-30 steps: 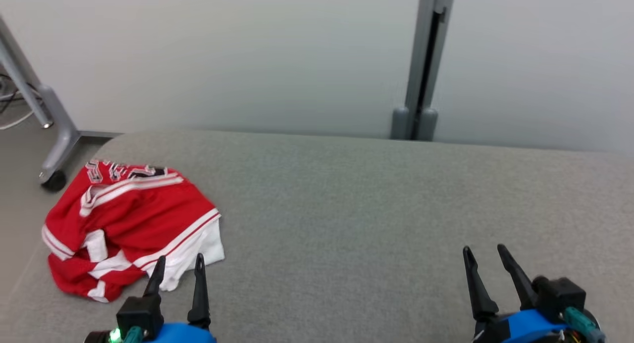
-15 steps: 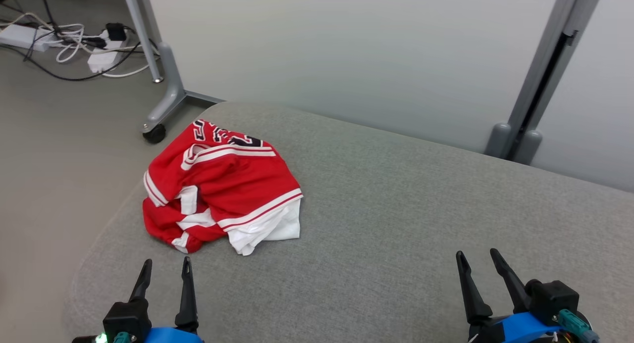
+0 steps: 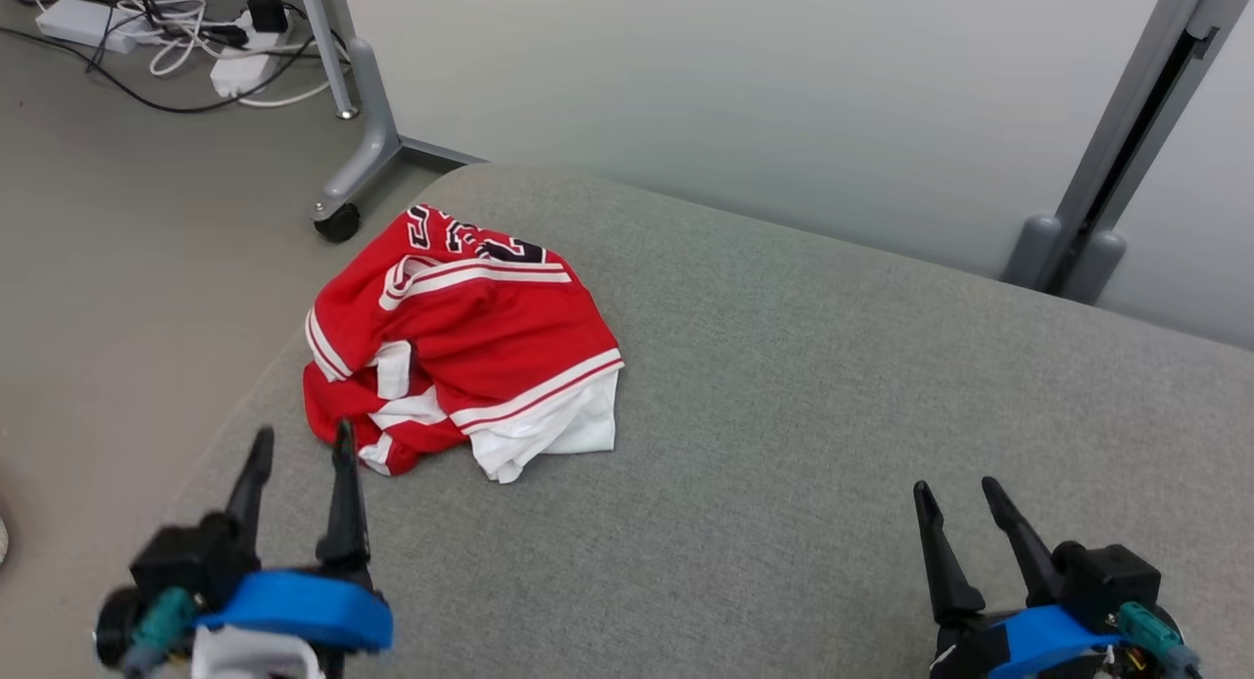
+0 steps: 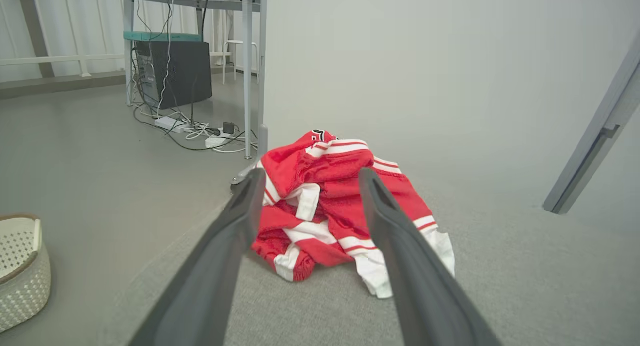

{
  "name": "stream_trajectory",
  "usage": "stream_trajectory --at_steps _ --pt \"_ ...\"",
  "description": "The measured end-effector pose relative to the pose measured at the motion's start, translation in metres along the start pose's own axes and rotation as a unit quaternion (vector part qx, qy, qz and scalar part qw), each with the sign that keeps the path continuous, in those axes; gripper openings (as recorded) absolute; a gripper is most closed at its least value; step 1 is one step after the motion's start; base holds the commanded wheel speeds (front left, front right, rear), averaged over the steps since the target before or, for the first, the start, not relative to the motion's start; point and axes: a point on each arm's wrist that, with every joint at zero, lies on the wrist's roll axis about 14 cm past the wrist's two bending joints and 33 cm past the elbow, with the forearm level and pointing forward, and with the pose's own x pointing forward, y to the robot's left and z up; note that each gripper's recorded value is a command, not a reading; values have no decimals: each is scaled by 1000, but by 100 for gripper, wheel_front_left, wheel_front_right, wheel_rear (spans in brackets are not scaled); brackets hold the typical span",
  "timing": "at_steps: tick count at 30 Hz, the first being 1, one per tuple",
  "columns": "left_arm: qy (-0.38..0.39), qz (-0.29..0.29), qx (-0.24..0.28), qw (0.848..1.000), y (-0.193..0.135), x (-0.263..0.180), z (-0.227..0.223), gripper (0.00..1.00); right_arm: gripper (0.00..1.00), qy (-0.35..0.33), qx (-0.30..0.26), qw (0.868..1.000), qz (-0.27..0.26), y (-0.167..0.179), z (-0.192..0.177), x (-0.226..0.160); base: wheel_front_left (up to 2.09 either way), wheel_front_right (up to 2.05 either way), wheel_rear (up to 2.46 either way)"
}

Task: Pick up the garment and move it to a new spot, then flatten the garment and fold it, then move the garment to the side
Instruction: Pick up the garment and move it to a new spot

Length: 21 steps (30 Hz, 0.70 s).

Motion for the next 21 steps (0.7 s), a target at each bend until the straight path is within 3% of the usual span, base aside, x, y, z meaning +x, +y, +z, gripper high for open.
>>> stream_trajectory --at_steps 5,11,16,21 --pt "-8 -36 14 999 -8 48 55 100 100 1 7 1000 -16 -16 -4 9 0 0 0" --pt "108 -36 55 992 8 119 55 100 100 12 16 999 -44 -45 -19 21 0 0 0" --pt "229 -18 48 972 12 167 7 100 100 31 15 996 -84 -81 -36 22 0 0 0" --pt "345 13 35 938 17 190 -50 100 100 49 10 991 -128 -117 -52 14 0 0 0"
